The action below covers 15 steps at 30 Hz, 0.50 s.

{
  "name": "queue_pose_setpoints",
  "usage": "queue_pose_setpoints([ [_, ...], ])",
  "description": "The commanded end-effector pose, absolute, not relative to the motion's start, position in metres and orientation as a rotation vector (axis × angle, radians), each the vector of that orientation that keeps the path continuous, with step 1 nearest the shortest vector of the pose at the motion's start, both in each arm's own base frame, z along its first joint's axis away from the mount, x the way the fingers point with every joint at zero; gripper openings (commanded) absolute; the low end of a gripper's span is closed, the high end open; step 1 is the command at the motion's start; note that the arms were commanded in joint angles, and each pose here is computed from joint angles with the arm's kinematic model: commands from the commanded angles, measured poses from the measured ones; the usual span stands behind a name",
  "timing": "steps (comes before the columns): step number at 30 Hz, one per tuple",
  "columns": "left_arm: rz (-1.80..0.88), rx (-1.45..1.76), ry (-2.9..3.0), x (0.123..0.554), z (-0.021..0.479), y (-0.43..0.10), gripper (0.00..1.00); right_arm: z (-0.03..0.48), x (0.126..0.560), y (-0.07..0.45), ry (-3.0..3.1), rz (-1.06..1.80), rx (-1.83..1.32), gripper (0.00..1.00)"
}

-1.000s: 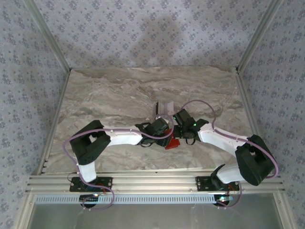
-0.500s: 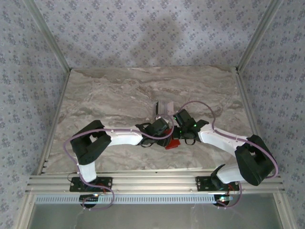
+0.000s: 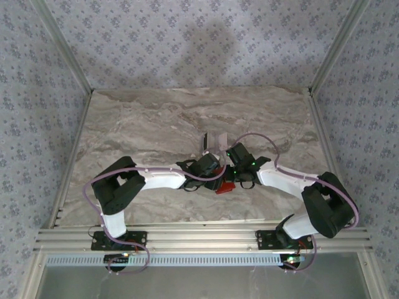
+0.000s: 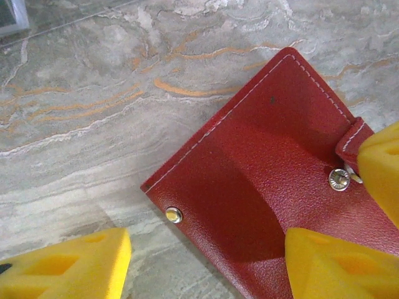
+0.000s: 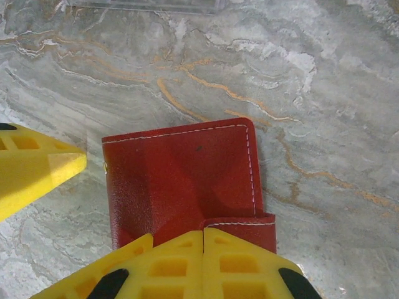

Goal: Put the credit cards into the card holder
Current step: Close the button on the card holder.

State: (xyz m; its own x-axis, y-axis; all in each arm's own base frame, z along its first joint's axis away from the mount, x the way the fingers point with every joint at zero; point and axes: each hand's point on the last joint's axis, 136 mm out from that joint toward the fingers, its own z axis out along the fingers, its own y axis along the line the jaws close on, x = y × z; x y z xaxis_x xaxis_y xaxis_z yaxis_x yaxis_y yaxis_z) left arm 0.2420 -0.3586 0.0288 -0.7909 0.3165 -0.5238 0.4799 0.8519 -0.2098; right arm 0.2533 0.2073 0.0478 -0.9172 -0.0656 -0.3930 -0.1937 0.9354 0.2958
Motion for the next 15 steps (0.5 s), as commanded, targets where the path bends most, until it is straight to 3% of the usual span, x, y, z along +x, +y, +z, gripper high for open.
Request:
queue_pose_setpoints([
  [1, -0.425, 0.568, 2.583, 0.242, 0.013, -0.349, 0.66, 0.036, 0.245, 0.216, 2.74, 0.536, -0.224, 0.0],
  [15, -0.44, 0.556, 2.587, 0.243, 0.011, -0.35, 0.66, 0.023, 0.241, 0.225, 2.769, 0.591, -0.22, 0.0],
])
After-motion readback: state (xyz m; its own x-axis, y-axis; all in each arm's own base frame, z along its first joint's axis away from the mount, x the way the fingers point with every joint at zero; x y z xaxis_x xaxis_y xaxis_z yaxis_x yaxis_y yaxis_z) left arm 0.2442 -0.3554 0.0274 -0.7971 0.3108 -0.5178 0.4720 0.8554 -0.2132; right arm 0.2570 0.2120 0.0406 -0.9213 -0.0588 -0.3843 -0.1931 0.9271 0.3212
